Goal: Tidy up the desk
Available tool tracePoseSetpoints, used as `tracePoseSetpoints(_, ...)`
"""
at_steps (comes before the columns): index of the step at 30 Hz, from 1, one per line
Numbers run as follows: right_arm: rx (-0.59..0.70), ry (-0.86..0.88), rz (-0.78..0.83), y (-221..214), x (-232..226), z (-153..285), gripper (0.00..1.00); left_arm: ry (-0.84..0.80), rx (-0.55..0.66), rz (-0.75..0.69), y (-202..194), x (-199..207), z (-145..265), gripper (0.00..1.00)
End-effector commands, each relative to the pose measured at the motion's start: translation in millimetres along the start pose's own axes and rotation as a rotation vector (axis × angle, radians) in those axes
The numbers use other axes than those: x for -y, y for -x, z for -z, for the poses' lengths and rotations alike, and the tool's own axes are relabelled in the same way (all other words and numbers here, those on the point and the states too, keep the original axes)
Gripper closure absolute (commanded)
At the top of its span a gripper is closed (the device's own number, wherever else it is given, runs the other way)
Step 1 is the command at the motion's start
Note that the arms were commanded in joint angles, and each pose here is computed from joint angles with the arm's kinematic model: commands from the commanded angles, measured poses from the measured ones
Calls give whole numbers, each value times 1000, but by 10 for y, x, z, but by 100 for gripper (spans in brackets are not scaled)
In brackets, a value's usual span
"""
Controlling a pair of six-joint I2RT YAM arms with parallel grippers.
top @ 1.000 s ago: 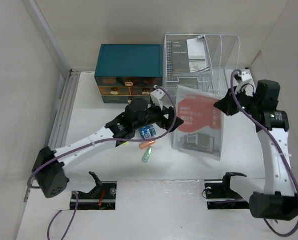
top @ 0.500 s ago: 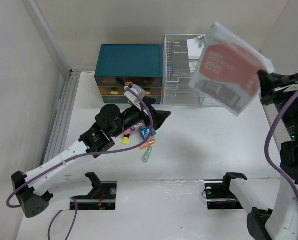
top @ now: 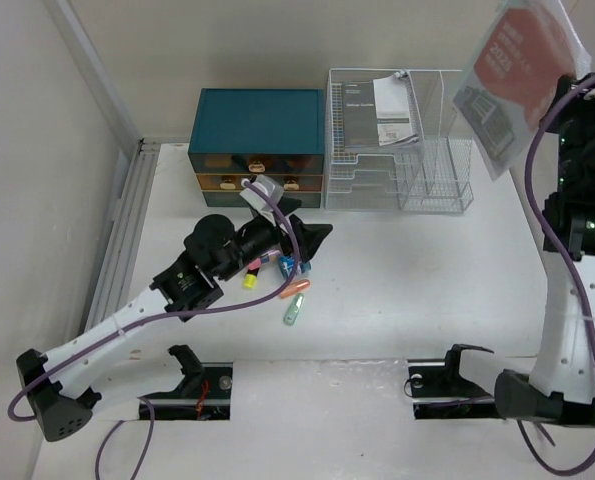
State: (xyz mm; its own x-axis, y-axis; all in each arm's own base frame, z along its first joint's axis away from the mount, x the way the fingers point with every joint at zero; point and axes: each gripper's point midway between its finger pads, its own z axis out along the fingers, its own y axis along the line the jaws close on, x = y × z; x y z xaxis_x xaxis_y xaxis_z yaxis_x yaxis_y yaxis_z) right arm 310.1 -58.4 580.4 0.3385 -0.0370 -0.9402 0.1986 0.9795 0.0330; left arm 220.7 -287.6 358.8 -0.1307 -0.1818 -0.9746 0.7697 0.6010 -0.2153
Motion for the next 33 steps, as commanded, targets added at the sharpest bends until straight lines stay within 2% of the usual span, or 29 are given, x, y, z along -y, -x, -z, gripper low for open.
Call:
tracePoseSetpoints(1,144,-41,-34,310,64,-121,100,14,61,-19,158,-15,107,14)
tracePoseSetpoints(10,106,-33,-50,-163,-153,-566,100,24,59,-28,145,-39,152,13)
tracePoseSetpoints(19,63,-3,-82,-723,-584,-936,100,26,50,-37,122,-47,154,13)
tracePoseSetpoints(20,32,8,-78,-893,-659,-1008,100,26,50,-37,122,-47,154,13)
tracePoseSetpoints(27,-10,15,-75,-1190,-916,-1304,100,26,50,-46,108,-54,174,13)
tracePoseSetpoints(33,-49,0,-63,-1496,-970,-1502,100,28,41,-46,78,-61,153,13)
